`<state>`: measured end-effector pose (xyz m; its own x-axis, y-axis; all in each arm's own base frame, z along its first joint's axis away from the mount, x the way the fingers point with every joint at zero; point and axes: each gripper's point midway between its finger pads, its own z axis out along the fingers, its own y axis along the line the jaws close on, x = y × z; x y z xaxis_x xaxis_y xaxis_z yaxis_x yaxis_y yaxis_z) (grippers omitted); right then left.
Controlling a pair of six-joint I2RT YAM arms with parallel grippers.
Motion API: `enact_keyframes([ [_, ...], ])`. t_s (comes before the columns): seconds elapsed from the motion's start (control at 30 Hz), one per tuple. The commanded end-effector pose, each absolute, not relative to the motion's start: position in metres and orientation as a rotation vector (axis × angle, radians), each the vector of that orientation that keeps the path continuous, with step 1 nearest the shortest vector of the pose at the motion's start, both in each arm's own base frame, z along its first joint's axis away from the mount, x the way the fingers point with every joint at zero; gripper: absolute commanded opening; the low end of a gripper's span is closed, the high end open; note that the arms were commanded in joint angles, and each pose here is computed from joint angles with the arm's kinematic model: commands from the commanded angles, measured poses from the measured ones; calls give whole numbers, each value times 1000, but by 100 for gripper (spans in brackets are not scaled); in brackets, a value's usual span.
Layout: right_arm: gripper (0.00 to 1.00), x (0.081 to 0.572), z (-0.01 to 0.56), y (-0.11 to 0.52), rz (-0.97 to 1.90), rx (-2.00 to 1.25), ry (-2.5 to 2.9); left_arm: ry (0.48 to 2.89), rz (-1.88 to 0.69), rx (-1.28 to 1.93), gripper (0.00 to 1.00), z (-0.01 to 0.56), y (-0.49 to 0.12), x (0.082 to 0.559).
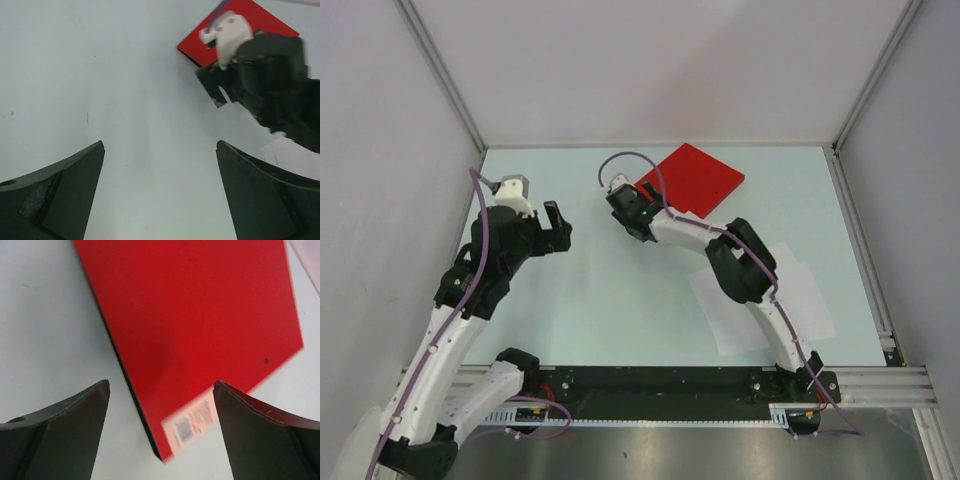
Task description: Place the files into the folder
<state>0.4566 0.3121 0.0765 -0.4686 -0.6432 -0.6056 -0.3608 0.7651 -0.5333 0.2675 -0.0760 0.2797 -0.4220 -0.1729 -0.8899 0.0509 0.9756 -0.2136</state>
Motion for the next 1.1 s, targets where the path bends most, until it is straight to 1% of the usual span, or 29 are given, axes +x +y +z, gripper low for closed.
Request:
enact_keyframes([
  [0.0, 83, 487, 68, 314, -634, -880, 2035, 1985, -355, -82, 100, 274, -86, 255],
  [0.03, 81, 490, 66, 316, -635, -889, 2030, 1989, -365, -82, 100, 270, -88, 256],
  [0.1, 74, 494, 59, 318, -654, -914, 2020, 1992, -363, -78, 100, 267, -89, 257],
  [0.13, 68, 494, 56, 319, -658, -925, 2018, 1993, -357, -75, 100, 267, -88, 258],
  [0.2, 65, 494, 48, 317, -678, -943, 2020, 1992, -344, -75, 100, 266, -87, 261],
  [0.23, 60, 493, 45, 315, -690, -947, 2021, 1991, -336, -72, 100, 266, -87, 262],
  [0.4, 50, 495, 37, 304, -765, -937, 2003, 1981, -327, -69, 100, 266, -87, 268],
  [0.43, 45, 493, 36, 302, -781, -933, 1998, 1981, -330, -69, 99, 266, -88, 269],
  [0.57, 35, 498, 38, 304, -782, -901, 1959, 1994, -349, -114, 100, 258, -90, 273],
  [0.6, 29, 502, 44, 308, -774, -868, 1934, 2009, -350, -140, 99, 253, -90, 274],
  [0.63, 11, 504, 49, 304, -816, -852, 1908, 2024, -375, -194, 100, 250, -92, 275],
  [0.7, 3, 504, 69, 306, -813, -783, 1855, 2049, -395, -272, 99, 241, -92, 277],
  [0.73, 0, 505, 79, 307, -809, -750, 1830, 2061, -428, -365, 100, 235, -92, 280],
  [0.77, 0, 503, 99, 306, -780, -695, 1806, 2050, -460, -404, 100, 235, -94, 285],
  [0.8, 0, 502, 108, 306, -756, -669, 1803, 2066, -490, -442, 100, 223, -95, 286],
  [0.87, 0, 498, 124, 304, -680, -569, 1821, 2091, -641, -575, 100, 204, -101, 292],
  [0.9, 0, 492, 137, 301, -650, -568, 1846, 2076, -711, -613, 100, 186, -104, 299],
  [0.93, 0, 488, 142, 298, -629, -543, 1858, 2049, -798, -729, 100, 177, -103, 306],
  [0.97, 0, 485, 144, 295, -588, -490, 1874, 2018, -939, -713, 100, 176, -118, 318],
  [1.0, 0, 478, 157, 291, -544, -463, 1878, 2018, -1012, -776, 100, 157, -124, 319],
  [1.07, 0, 471, 165, 287, -480, -418, 1901, 1976, -1139, -709, 100, 160, -142, 333],
])
